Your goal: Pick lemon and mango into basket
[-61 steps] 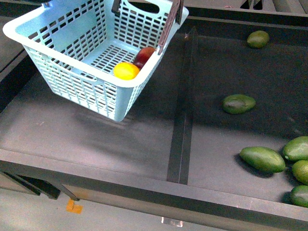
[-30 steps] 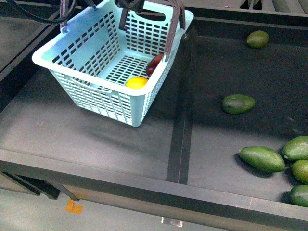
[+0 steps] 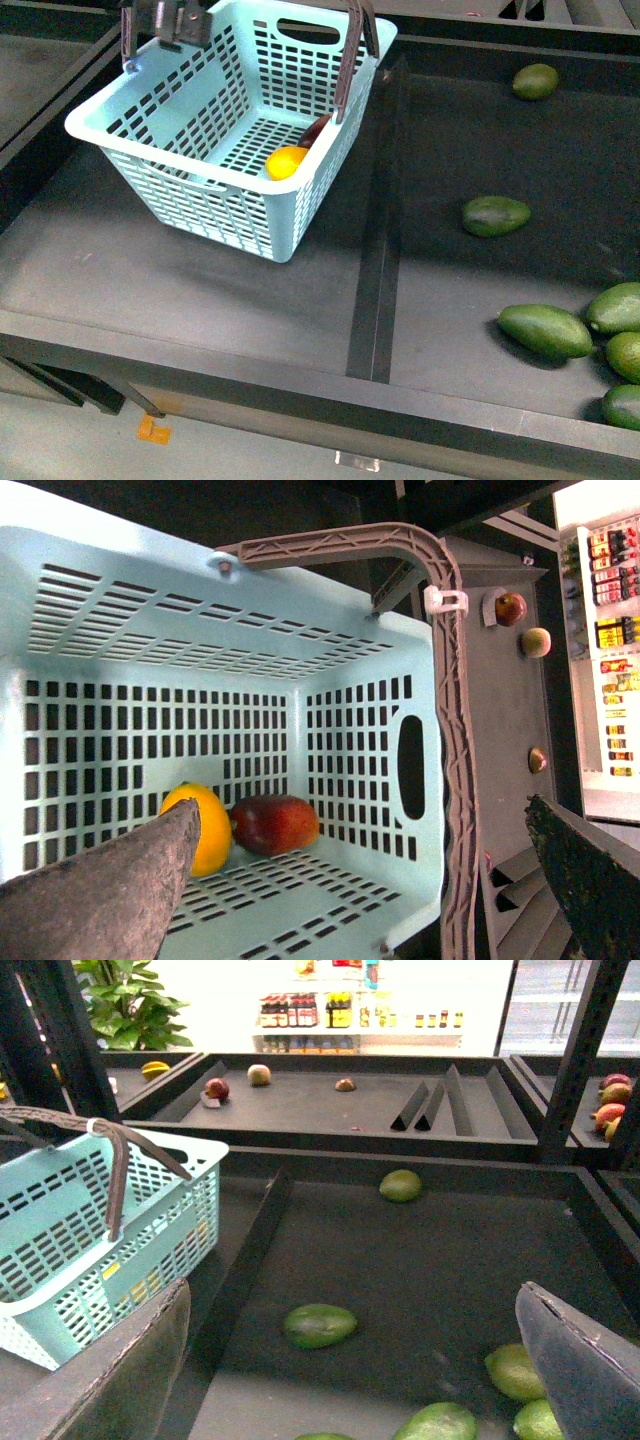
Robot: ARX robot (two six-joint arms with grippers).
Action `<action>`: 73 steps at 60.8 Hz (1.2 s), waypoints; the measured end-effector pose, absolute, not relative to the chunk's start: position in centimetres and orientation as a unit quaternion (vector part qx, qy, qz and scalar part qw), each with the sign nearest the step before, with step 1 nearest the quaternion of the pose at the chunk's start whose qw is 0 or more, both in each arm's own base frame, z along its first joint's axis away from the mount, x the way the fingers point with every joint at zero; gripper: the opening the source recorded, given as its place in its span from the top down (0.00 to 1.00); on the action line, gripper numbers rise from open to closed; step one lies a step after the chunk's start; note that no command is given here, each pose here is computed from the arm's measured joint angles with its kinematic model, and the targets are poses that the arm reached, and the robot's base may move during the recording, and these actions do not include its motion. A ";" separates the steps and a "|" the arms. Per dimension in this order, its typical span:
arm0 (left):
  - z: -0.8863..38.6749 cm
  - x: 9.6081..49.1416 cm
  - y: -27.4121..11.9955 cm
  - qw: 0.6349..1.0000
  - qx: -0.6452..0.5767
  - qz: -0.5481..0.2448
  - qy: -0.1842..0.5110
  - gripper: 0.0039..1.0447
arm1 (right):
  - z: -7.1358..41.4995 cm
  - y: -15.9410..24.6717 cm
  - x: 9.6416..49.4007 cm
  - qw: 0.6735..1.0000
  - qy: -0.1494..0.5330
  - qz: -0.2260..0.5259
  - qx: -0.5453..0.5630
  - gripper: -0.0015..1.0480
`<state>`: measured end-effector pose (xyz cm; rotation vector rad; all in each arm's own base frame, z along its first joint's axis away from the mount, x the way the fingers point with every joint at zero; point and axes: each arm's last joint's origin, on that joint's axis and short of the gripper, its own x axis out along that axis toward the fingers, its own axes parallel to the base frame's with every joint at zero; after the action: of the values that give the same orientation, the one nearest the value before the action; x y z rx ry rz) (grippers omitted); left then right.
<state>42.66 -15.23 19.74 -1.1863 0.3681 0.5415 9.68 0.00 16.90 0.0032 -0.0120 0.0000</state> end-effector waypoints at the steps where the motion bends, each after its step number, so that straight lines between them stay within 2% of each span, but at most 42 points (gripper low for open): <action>1: 19.9 42.1 -15.4 0.779 -0.550 0.248 0.172 0.06 | 16.9 0.0 9.7 1.000 -0.006 0.000 0.002 0.08; 4: 20.2 41.0 -15.7 0.789 -0.542 0.227 0.178 0.08 | 16.9 0.0 9.7 1.000 -0.006 0.000 0.002 0.08; 6: 20.2 40.5 -15.7 0.813 -0.537 0.156 0.160 0.14 | 16.9 0.0 9.7 1.000 -0.006 0.000 0.002 0.08; 7: 20.1 40.2 -15.5 0.838 -0.511 0.111 0.154 0.18 | 16.9 0.0 9.7 1.000 -0.006 0.000 0.002 0.08; 8: 20.1 40.0 -15.4 0.843 -0.509 0.096 0.146 0.19 | 16.9 0.0 9.7 1.000 -0.006 0.000 0.002 0.08; 11: 19.6 38.3 -14.0 0.905 -0.414 0.025 0.096 0.29 | 16.9 0.0 9.7 1.000 -0.006 -0.001 0.002 0.08; 14: 19.3 36.2 -12.0 0.957 -0.286 -0.003 0.046 0.40 | 16.9 0.0 9.7 1.000 -0.006 -0.001 0.002 0.08; 16: 19.4 34.8 -10.6 0.976 -0.215 -0.006 0.018 0.47 | 16.9 0.0 9.7 1.000 -0.006 -0.001 0.002 0.08; 23: 19.4 31.1 -7.2 0.997 -0.076 0.004 -0.012 0.69 | 16.9 0.0 9.7 1.000 -0.006 0.000 0.002 0.08; 32: 17.9 27.0 -5.0 1.000 -0.020 -0.005 0.007 0.97 | 16.9 0.0 9.7 1.000 -0.006 0.000 0.002 0.08; 52: 16.2 20.1 -1.9 1.000 -0.007 -0.002 0.008 0.97 | 16.9 0.0 9.7 1.000 -0.006 0.000 0.002 0.08; 73: 16.3 16.1 -0.1 1.000 -0.007 -0.002 0.006 0.97 | 16.9 0.0 9.7 1.000 -0.006 0.000 0.002 0.08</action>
<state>16.07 -0.08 16.30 -0.0135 0.0128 -0.0045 9.68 0.00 16.90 0.0032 -0.0120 0.0000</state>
